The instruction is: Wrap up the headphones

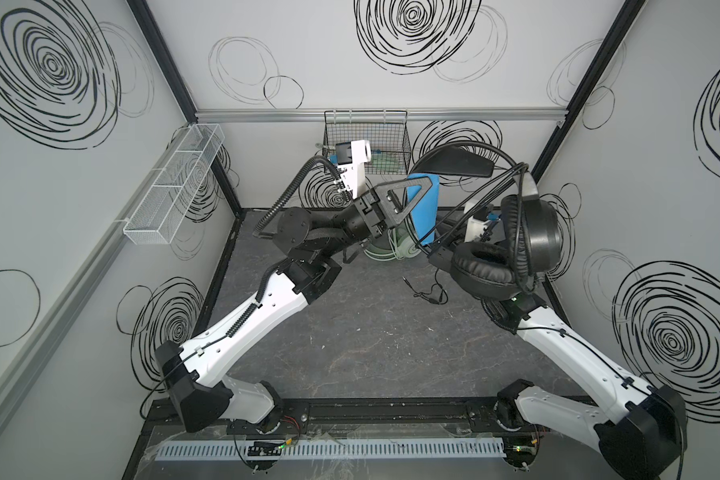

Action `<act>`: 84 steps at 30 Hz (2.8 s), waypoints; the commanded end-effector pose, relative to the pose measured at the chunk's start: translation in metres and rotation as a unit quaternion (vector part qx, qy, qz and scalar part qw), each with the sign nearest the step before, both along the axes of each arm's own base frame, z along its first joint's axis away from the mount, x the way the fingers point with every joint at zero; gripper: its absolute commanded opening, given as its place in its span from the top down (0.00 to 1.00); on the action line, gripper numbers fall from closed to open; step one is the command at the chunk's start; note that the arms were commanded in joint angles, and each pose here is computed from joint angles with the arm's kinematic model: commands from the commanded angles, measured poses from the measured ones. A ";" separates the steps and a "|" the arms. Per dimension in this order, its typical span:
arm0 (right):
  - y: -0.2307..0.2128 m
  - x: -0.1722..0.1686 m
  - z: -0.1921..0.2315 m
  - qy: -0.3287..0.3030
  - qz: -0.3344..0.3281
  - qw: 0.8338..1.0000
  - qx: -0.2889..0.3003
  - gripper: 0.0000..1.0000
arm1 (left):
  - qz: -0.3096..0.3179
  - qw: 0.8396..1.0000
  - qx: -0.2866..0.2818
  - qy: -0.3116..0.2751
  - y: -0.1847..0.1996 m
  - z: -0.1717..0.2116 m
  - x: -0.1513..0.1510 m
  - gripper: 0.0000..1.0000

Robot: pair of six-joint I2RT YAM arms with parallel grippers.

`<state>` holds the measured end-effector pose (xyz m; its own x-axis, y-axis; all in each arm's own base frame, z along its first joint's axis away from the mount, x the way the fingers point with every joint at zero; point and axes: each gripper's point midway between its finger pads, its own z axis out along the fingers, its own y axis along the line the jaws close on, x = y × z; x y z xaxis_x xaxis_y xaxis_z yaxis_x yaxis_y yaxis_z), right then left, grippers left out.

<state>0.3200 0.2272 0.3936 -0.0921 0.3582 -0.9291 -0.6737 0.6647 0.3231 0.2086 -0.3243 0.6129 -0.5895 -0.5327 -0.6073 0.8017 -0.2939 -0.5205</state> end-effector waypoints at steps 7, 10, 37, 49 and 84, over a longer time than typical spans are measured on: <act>0.019 -0.007 0.001 0.014 0.034 0.999 0.036 0.74 | 0.003 0.994 -0.105 -0.034 0.025 0.048 -0.019 1.00; 0.024 -0.007 -0.017 0.042 0.040 0.998 0.039 0.76 | 0.012 0.994 -0.108 -0.029 0.025 0.048 -0.017 1.00; 0.078 -0.026 -0.064 0.135 0.083 0.987 -0.018 1.00 | 0.200 0.957 -0.206 0.045 0.110 0.060 0.066 1.00; 0.085 -0.033 -0.072 0.135 0.109 0.985 -0.008 0.77 | 0.176 0.958 -0.220 0.044 0.104 0.070 0.061 1.00; 0.103 -0.013 -0.098 0.228 0.107 0.967 -0.037 1.00 | 0.197 0.940 -0.248 0.129 0.087 0.064 0.100 1.00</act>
<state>0.3127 0.3221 0.2946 -0.5314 0.2381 -0.8130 -0.5854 0.5905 0.5556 0.3313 -0.2634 0.6408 -0.3817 -0.9003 -0.2093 0.7138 -0.1433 -0.6855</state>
